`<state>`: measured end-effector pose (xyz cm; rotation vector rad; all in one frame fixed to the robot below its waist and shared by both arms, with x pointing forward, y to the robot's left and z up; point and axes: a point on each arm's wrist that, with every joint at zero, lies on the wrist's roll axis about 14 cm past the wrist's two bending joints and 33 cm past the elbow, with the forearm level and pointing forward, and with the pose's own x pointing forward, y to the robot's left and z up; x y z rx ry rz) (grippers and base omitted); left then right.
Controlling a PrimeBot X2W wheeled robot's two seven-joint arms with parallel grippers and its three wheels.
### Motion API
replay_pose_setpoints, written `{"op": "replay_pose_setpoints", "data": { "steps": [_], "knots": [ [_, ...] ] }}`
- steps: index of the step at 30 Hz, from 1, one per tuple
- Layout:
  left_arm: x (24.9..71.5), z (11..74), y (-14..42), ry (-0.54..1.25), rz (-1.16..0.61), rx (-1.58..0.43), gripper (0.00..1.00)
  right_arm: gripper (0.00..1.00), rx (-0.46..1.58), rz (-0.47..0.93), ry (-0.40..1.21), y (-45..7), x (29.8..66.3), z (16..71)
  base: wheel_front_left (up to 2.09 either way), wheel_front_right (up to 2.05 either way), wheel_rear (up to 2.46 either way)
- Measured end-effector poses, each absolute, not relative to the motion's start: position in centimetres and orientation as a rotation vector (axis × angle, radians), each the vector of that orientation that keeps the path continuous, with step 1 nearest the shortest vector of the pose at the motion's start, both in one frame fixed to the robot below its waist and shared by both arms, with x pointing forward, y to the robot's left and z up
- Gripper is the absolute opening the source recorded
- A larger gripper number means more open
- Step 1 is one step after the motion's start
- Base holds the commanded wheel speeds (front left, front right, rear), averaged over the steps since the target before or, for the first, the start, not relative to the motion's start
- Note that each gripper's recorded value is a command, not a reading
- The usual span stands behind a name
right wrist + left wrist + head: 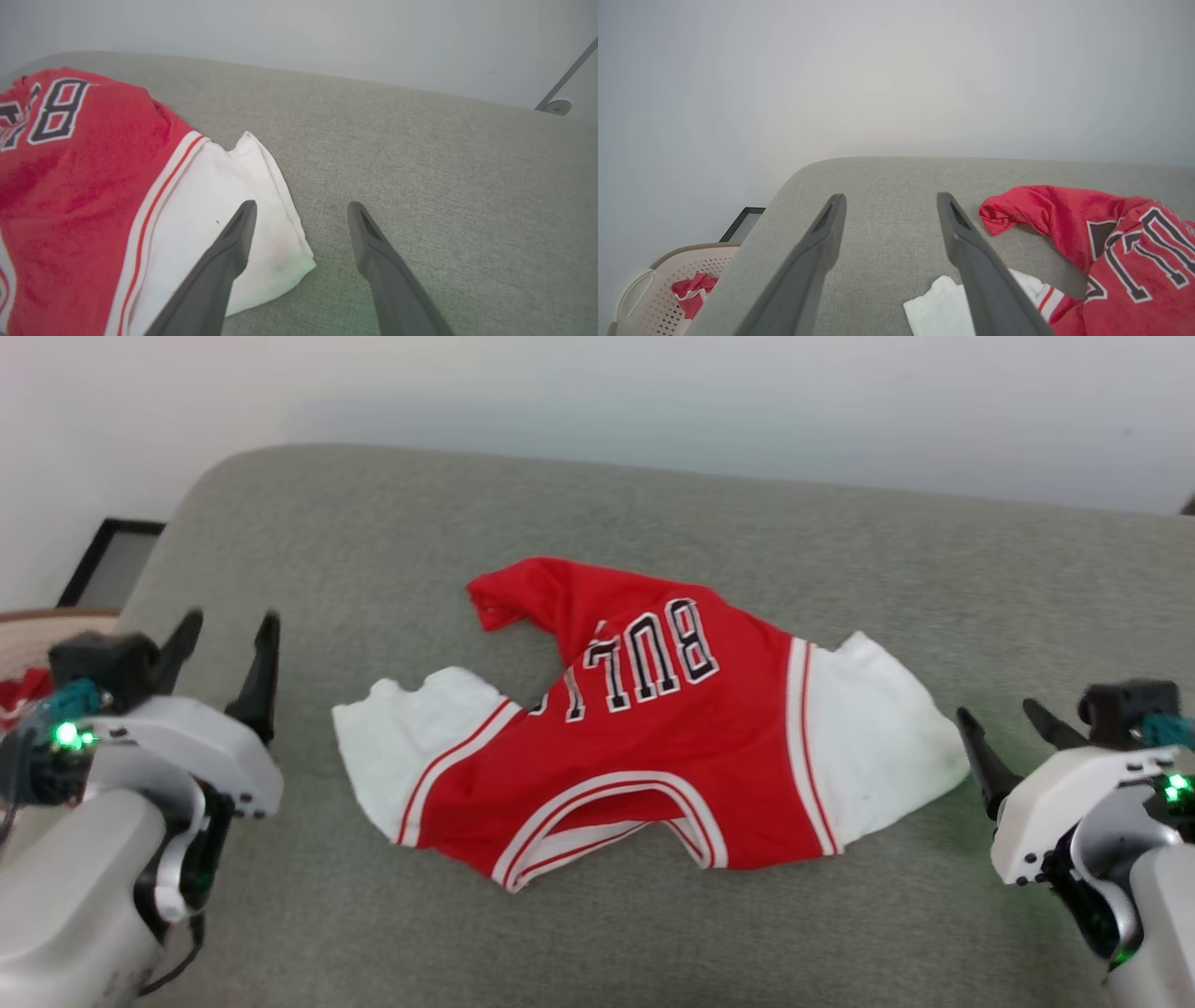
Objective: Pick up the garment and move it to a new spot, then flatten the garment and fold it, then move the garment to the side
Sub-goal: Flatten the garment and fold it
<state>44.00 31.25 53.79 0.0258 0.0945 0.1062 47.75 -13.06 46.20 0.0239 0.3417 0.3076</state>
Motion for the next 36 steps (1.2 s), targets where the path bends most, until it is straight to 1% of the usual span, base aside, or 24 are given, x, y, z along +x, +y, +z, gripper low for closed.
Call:
{"op": "replay_pose_setpoints", "data": {
  "steps": [4, 10, 17, 18, 19, 25, 29, 36],
  "knots": [
    [42.9, 55.4, 31.7, 0.005, 0.162, 0.009, 1.00, 1.00, -0.008, 0.338, 0.484, -12.5, 48.7, 43.9, 0.00, 0.00, 0.00],
    [40.4, 53.8, 32.6, -0.018, 0.243, -0.046, 1.00, 1.00, -0.034, 0.374, 0.684, -11.8, 49.3, 40.6, 0.00, 0.00, 0.00],
    [38.2, 52.7, 33.8, -0.041, 0.328, -0.061, 1.00, 1.00, -0.085, 0.413, 0.813, -11.0, 50.0, 38.9, 0.00, 0.00, 0.00],
    [37.9, 52.5, 34.0, -0.039, 0.338, -0.062, 1.00, 0.36, -0.105, 0.417, 0.825, -11.1, 50.0, 38.7, 0.00, 0.00, 0.00],
    [37.5, 52.3, 34.2, -0.039, 0.349, -0.072, 1.00, 0.00, -0.120, 0.423, 0.837, -11.0, 50.0, 38.6, 0.00, 0.00, 0.00],
    [36.3, 51.6, 34.6, -0.041, 0.367, -0.071, 1.00, 0.00, -0.134, 0.406, 0.827, -11.7, 50.8, 39.2, 0.00, 0.00, 0.00],
    [35.8, 51.6, 34.8, -0.052, 0.379, -0.070, 1.00, 0.00, -0.122, 0.358, 0.819, -13.6, 51.0, 39.7, 0.00, 0.00, 0.00],
    [35.4, 51.0, 34.7, -0.044, 0.365, -0.067, 1.00, 0.00, -0.077, 0.276, 0.842, -17.2, 49.3, 39.3, 0.00, 0.00, 0.00]
  ]
}}
